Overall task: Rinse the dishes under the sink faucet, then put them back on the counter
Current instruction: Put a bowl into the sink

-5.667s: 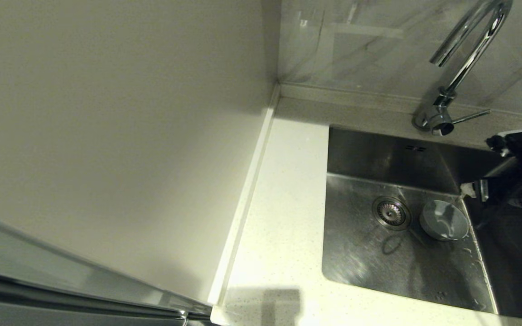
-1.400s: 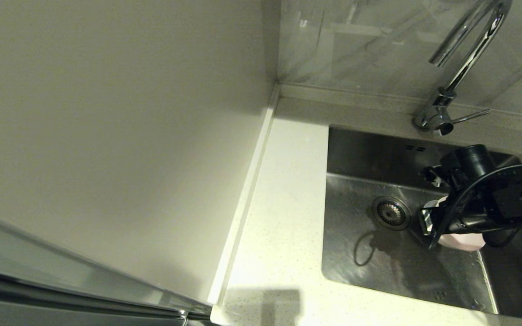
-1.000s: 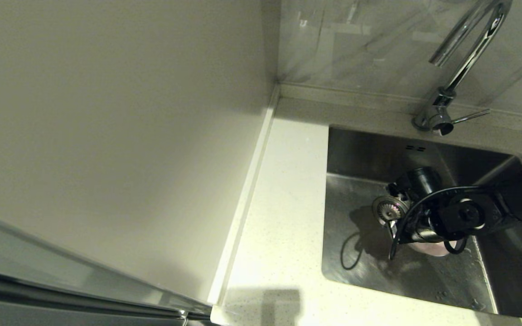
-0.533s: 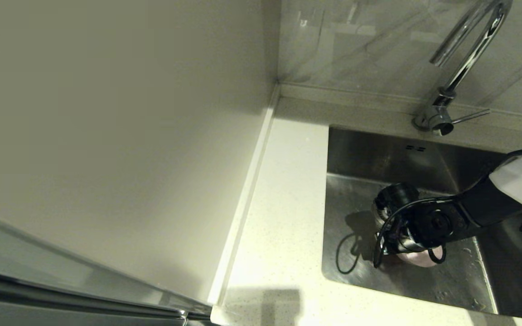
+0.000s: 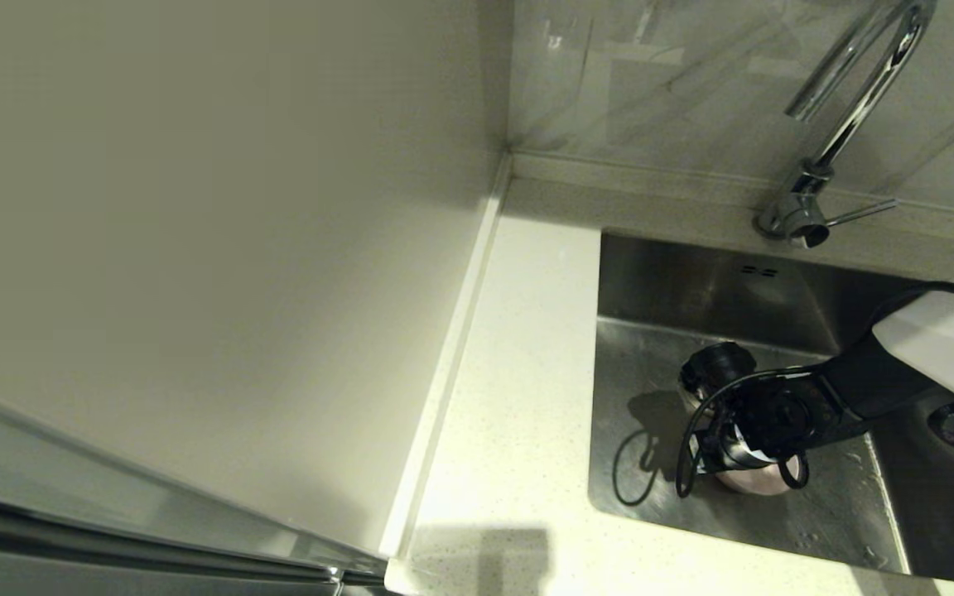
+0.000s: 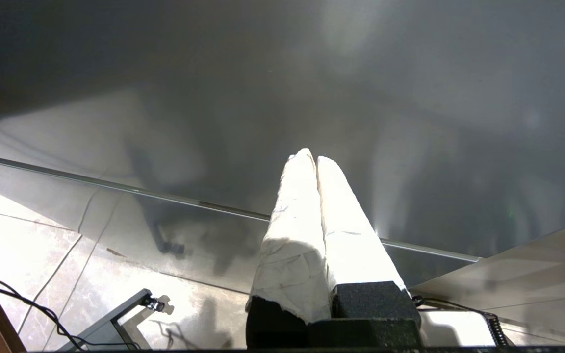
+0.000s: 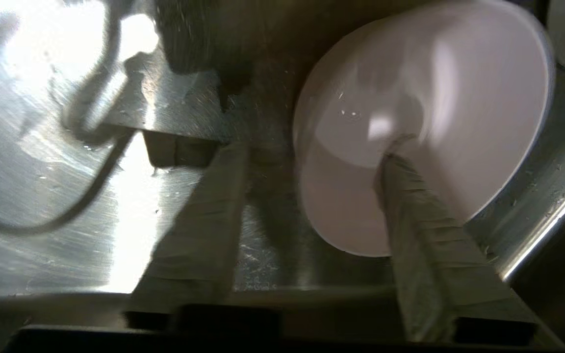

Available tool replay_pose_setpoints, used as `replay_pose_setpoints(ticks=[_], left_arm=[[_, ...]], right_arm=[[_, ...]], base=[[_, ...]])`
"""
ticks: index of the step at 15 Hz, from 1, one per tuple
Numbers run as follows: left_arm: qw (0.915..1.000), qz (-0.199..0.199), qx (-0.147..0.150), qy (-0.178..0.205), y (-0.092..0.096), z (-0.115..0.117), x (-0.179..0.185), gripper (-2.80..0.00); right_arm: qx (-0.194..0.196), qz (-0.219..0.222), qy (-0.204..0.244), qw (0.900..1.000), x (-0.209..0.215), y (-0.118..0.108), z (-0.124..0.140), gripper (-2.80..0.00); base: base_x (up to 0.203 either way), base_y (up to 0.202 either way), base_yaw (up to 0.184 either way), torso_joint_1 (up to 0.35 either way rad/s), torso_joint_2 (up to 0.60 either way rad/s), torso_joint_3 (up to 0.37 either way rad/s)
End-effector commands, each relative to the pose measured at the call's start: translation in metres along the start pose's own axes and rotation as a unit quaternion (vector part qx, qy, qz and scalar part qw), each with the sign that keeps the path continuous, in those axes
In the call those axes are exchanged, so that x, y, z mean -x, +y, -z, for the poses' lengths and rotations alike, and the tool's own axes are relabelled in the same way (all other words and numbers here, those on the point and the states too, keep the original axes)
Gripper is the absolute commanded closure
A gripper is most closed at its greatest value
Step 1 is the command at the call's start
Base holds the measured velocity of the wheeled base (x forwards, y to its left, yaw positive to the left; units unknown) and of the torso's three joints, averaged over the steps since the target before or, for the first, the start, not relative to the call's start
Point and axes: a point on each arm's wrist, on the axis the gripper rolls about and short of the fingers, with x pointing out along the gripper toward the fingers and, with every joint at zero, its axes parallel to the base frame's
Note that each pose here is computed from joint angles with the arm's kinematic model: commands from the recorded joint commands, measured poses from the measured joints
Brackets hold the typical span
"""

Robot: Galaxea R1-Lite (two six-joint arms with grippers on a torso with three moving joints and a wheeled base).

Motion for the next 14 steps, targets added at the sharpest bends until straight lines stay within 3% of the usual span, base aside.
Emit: replay_pose_setpoints(ticks=[1,5,8,9,11,12,14], left_arm=[[1.0,0.0,0.0,-0.002,0.0,0.0,0.0,0.0],[1.0,0.0,0.0,-0.002,0.0,0.0,0.0,0.0],[1.0,0.0,0.0,-0.002,0.0,0.0,0.0,0.0],[1.0,0.0,0.0,-0.002,0.0,0.0,0.0,0.0],[1.0,0.0,0.0,-0.002,0.0,0.0,0.0,0.0],[1.0,0.0,0.0,-0.002,0.0,0.0,0.0,0.0],[1.0,0.0,0.0,-0.002,0.0,0.0,0.0,0.0]], right_arm=[[-0.009,-0.002,-0.019,1.0,0.017,-0.007,-0.005,-2.8],[-0.043,-0.007,-0.067,0.997,0.101,-0.043,-0.014,-2.8],[-0.092,0.004,-0.047,0.995,0.186,-0.091,-0.007,-2.8],[-0.125,0.017,-0.036,0.991,0.205,-0.111,-0.006,-2.8],[-0.208,0.057,0.007,0.976,0.218,-0.147,0.0,-2.8],[-0.262,0.07,0.029,0.962,0.222,-0.162,0.003,-2.8],[-0.367,0.055,0.084,0.925,0.235,-0.188,0.012,-2.8]], base=[[0.0,0.0,0.0,0.0,0.0,0.0],[0.0,0.0,0.0,0.0,0.0,0.0],[0.0,0.0,0.0,0.0,0.0,0.0],[0.0,0.0,0.0,0.0,0.0,0.0],[0.0,0.0,0.0,0.0,0.0,0.0],[0.0,0.0,0.0,0.0,0.0,0.0],[0.0,0.0,0.0,0.0,0.0,0.0]])
